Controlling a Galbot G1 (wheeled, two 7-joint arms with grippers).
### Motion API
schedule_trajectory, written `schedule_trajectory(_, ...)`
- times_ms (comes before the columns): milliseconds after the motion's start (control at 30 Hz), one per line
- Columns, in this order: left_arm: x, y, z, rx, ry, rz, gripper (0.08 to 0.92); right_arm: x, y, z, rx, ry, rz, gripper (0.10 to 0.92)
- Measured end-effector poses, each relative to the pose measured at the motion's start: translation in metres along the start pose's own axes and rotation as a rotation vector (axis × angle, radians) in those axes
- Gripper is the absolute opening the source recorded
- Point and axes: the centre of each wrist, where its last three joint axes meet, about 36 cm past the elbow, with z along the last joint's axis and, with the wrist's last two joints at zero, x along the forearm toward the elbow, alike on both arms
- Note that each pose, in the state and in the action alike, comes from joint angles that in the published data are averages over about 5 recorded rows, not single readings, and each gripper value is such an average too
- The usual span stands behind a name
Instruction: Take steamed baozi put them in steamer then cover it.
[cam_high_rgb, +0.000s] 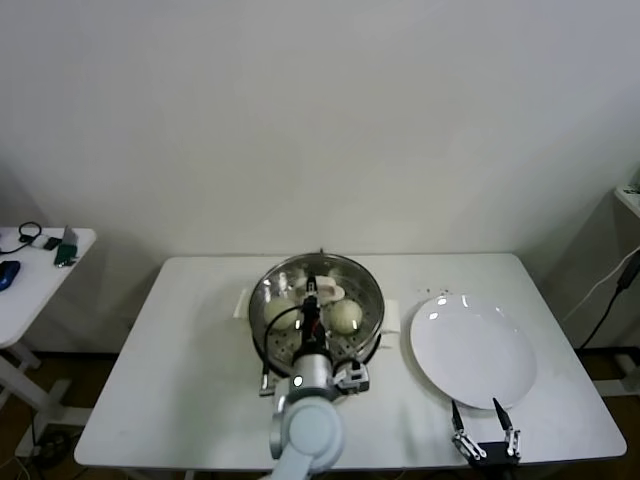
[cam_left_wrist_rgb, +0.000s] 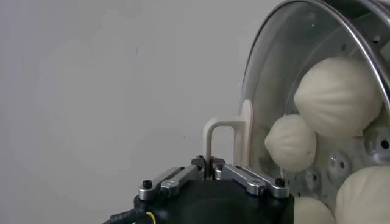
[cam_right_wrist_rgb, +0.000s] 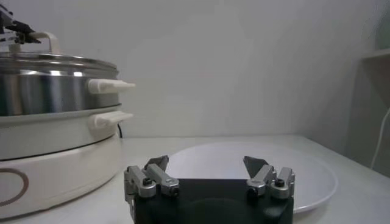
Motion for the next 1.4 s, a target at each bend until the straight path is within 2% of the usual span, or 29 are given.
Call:
schedule_trajectory(533,0.002,0.000,0.004,-0.002,-0.012,0.005,0.140,0.001,0.000,-0.002,0.003,-0.012,0.000,0.823)
schedule_trajectory(633,0.005,-0.002,0.006,-0.011,-0.023,0.007,0.176,0.001,0.000,-0.002,0.004,-0.015,0.000,0.823)
schedule_trajectory(1033,0.005,-0.001,0.016,-0.026,-0.037,-0.015,0.516,0.001,0.002,-0.004,0.000,-0.022,0.001,0.823)
schedule_trajectory(1300,0.013,0.008,0.020,0.001,-0.050,-0.017,0.747,0.000,0.002,-0.007,0.000,-0.019,-0.001,0.823)
schedule_trajectory(1400,0.017,0.013,0.024,0.024,-0.058,-0.010,0.805,0.000,0.003,-0.008,-0.004,-0.017,0.002,0.823)
